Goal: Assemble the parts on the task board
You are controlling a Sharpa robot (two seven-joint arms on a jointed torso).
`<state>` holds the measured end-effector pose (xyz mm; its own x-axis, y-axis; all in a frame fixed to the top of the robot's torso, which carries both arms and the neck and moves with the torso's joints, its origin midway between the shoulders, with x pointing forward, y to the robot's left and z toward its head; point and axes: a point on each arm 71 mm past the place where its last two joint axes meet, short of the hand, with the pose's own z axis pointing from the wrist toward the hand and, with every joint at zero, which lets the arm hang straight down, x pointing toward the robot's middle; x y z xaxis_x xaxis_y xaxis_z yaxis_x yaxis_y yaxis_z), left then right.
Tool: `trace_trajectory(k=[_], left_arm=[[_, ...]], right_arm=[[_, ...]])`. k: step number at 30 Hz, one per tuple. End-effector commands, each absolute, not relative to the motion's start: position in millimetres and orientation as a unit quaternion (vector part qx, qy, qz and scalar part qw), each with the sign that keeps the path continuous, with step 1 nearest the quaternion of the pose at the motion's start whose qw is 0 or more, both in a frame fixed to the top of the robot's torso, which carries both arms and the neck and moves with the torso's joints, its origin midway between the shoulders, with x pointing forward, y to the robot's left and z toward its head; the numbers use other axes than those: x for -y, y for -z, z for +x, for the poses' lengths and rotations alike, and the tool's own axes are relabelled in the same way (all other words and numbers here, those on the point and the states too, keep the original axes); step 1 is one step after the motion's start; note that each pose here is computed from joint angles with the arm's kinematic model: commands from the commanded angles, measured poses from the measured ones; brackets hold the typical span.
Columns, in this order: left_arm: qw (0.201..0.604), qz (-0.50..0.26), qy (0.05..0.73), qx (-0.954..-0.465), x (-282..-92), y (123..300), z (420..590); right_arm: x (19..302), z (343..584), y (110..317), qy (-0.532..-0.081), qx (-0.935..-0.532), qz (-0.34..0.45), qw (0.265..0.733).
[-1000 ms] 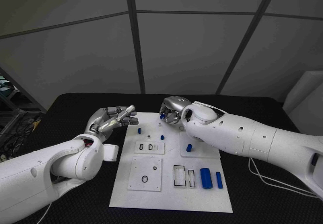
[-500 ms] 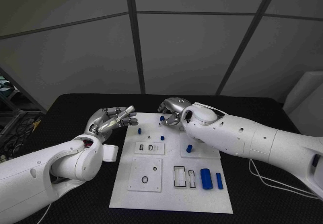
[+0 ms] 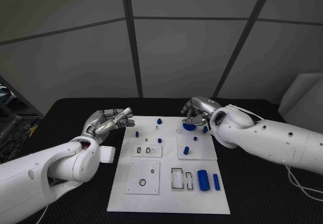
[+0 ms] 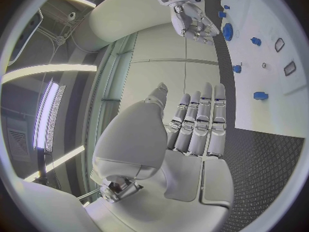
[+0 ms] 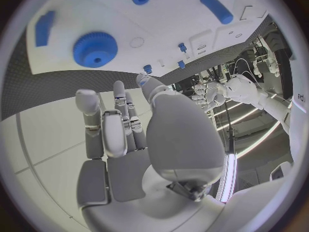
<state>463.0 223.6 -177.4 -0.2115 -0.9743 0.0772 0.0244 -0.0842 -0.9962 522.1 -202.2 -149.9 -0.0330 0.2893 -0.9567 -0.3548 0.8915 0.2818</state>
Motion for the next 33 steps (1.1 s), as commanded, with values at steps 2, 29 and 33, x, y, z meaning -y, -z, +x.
trace_trajectory(k=[2, 29, 33], left_arm=[[0.428, -0.453, 0.581, -0.523, -223.0, 177.5, 464.7], [0.426, -0.453, 0.582, -0.524, -220.7, 179.6, 467.6], [0.425, -0.453, 0.582, -0.524, -220.3, 179.6, 467.5]], right_arm=[[224.5, 514.6, 151.7, -0.228, -0.712, 0.041, 0.662], [228.6, 535.7, 169.6, -0.19, -0.757, 0.071, 0.622], [227.4, 538.6, 171.2, -0.186, -0.759, 0.073, 0.62]])
